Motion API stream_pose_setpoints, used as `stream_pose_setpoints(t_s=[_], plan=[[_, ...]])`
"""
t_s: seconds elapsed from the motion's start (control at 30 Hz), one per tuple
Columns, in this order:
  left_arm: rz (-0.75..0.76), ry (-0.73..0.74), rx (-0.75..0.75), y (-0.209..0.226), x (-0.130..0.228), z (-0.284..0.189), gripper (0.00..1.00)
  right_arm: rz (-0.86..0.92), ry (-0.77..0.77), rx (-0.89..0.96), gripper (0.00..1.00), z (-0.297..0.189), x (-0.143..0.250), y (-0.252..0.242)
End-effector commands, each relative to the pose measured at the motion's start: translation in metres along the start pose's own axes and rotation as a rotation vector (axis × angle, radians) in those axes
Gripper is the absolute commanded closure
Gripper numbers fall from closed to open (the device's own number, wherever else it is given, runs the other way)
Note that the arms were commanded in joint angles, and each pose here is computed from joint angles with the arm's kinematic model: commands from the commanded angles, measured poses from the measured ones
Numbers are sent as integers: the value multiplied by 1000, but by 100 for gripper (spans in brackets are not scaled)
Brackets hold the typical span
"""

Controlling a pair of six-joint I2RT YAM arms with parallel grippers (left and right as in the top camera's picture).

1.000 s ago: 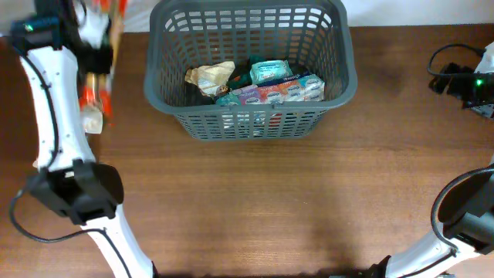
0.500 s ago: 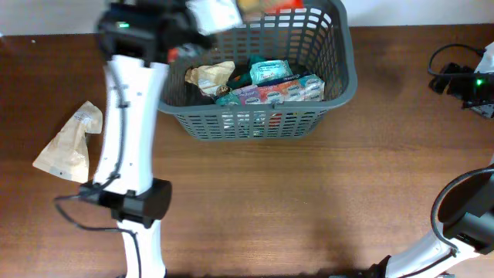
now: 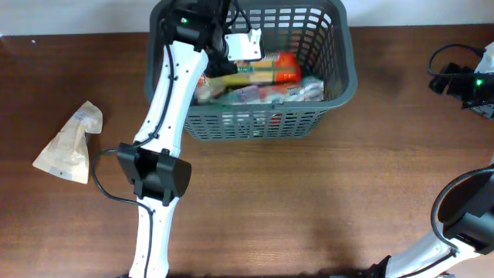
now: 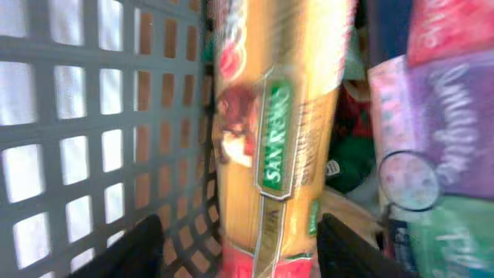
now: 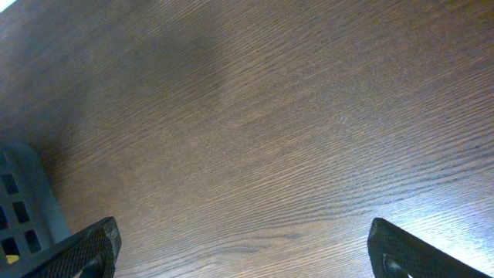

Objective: Pack container
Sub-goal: 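Lift the spaghetti package over the basket and release it inside, then grasp the left beige paper pouch with the left gripper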

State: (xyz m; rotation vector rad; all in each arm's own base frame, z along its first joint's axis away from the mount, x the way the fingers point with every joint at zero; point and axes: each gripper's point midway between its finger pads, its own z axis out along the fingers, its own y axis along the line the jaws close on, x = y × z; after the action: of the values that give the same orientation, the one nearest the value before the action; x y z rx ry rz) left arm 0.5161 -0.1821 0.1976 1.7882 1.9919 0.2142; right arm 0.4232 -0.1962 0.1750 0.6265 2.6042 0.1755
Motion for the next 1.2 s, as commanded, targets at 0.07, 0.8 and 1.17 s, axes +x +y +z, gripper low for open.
stream_pose_setpoints(t_s=[0.07, 0.8, 1.17], plan=[[-141, -49, -101, 19, -8, -40, 20, -3, -17, -8, 1, -7, -2, 3], [-1189, 260, -237, -54, 325, -148, 13, -3, -18, -8, 1, -7, -2, 3], [-1282, 461, -156, -111, 399, -47, 16, -4, -17, -8, 1, -7, -2, 3]])
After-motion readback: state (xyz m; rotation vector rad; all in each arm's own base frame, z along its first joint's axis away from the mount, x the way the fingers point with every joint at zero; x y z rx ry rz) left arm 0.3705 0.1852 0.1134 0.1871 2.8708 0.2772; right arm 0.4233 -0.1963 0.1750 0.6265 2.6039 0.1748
